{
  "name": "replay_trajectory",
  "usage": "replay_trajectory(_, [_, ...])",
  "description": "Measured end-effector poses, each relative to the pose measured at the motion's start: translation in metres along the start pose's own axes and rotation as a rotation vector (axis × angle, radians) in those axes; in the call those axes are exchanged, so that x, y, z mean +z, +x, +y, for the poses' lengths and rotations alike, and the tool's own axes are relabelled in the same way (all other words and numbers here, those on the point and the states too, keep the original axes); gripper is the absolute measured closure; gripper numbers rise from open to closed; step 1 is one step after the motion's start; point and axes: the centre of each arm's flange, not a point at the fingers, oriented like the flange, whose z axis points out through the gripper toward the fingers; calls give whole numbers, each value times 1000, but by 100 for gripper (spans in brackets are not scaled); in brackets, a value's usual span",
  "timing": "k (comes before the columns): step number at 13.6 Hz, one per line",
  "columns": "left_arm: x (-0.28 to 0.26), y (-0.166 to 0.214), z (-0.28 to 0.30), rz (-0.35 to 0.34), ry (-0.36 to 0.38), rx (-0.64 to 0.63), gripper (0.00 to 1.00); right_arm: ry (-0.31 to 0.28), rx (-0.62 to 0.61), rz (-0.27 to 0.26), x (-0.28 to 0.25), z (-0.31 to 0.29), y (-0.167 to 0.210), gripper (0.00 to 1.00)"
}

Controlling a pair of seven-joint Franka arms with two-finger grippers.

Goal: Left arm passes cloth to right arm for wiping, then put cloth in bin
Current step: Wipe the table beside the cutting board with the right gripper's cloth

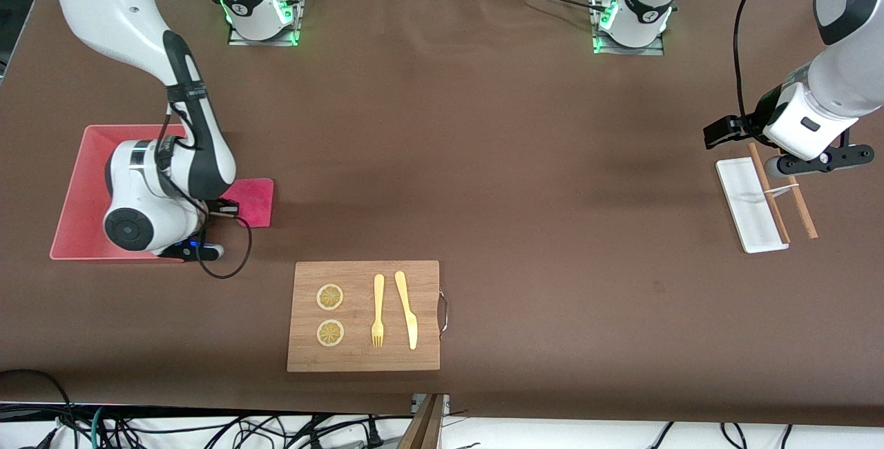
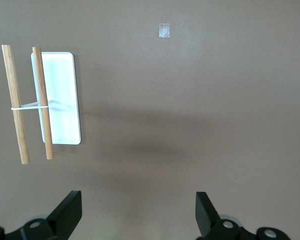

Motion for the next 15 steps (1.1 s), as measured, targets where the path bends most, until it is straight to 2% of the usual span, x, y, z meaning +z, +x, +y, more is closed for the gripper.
replay_trajectory(5, [0, 3, -13, 2, 11, 15, 0, -48, 141, 52, 2, -101, -21, 98])
replay_trajectory(8, [0, 2, -8, 3, 13, 24, 0, -52, 226, 99, 5, -156, -36, 98])
replay_trajectory(15, [-6, 4, -8, 29, 8, 27, 0, 79, 389, 117, 16, -258, -75, 98])
